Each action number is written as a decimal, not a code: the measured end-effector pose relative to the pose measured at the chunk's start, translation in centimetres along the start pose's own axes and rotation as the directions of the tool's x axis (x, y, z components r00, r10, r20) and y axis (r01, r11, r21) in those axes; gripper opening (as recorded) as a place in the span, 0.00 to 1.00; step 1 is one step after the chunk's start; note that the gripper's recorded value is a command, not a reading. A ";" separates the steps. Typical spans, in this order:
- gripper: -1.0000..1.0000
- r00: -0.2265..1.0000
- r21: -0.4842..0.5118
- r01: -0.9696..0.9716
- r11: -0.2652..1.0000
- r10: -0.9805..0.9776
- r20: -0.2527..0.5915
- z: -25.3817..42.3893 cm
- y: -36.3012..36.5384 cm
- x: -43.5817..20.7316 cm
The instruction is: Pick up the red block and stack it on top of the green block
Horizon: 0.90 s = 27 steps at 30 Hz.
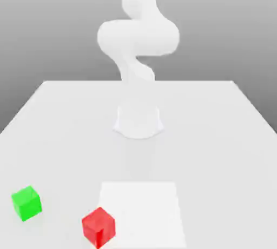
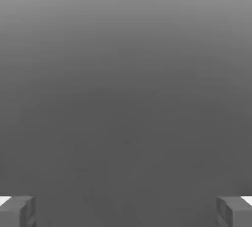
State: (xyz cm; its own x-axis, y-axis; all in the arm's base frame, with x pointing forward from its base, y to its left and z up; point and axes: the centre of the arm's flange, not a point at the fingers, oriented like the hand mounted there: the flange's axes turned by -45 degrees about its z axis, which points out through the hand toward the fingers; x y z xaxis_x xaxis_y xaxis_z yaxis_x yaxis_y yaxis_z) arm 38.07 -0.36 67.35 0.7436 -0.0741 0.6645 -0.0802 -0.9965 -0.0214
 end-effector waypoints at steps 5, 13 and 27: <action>0.50 0.982 -0.084 -0.116 0.990 0.127 0.138 10.3 1.2 -1.2; 0.50 0.886 -0.224 -0.276 0.935 0.338 0.317 24.8 4.4 -7.2; 0.50 0.587 -0.436 -0.469 0.768 0.639 0.497 42.5 8.4 -24.7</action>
State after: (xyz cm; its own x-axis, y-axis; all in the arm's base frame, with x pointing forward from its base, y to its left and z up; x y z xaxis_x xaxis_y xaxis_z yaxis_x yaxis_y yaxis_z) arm 47.22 -8.49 19.01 0.7148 -0.6993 0.0049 -0.6993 -0.7148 -0.0023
